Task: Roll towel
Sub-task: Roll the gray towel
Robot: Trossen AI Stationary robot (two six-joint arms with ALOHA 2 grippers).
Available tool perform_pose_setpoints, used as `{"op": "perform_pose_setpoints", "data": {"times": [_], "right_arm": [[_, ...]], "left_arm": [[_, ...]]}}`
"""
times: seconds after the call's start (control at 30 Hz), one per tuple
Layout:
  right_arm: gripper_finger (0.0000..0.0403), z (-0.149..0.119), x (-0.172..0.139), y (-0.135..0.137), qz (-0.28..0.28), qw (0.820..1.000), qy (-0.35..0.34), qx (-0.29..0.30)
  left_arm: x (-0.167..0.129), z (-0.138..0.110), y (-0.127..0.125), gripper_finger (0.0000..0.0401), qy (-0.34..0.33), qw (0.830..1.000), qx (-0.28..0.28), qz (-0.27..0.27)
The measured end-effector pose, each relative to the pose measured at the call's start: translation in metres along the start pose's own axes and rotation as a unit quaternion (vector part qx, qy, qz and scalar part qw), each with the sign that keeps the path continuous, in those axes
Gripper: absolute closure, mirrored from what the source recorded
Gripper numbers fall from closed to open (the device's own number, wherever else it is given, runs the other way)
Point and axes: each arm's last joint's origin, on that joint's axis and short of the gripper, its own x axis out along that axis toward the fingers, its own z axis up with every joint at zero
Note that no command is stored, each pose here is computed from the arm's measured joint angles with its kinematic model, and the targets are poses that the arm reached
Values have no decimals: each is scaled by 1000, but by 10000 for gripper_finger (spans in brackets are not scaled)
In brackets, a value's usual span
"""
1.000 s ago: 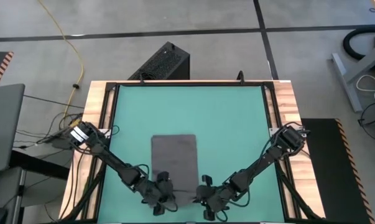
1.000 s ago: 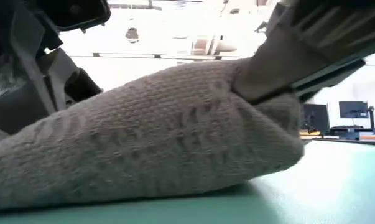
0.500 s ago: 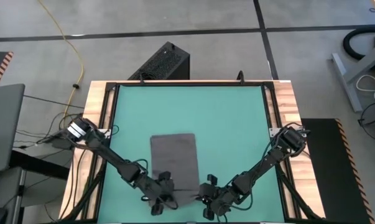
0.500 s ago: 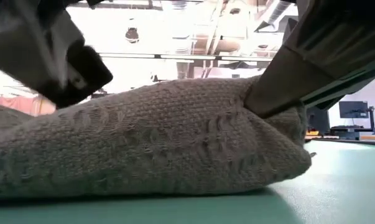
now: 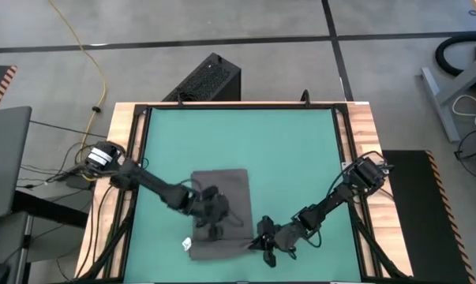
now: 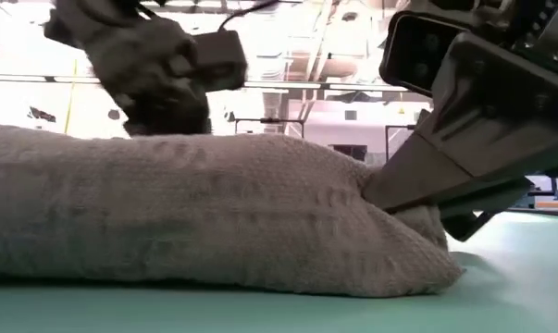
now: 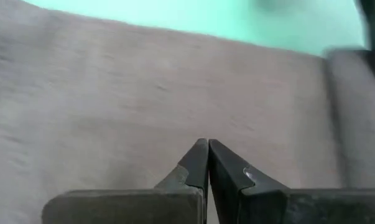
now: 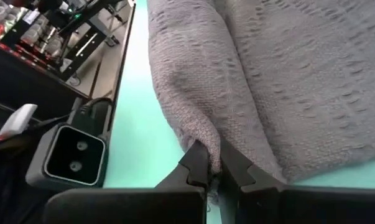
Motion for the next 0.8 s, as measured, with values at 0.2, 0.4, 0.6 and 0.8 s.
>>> {"op": "perform_pose_setpoints", "data": {"times": [0.2,0.4,0.6,0.8], "right_arm": [[374,0,0,0,4,1000,4,0],[374,1,0,0,7,1000,3,4],[374,2,1,-1,6,1000,1,4],[374,2,1,-1,6,1000,0,2]], "left_arm": [[8,18,44,401,10,999,-36,38],[9,16,78,401,60,987,-107,108],[6,24,82,401,27,987,-98,120],[6,41,63,401,-69,994,-55,66]]}}
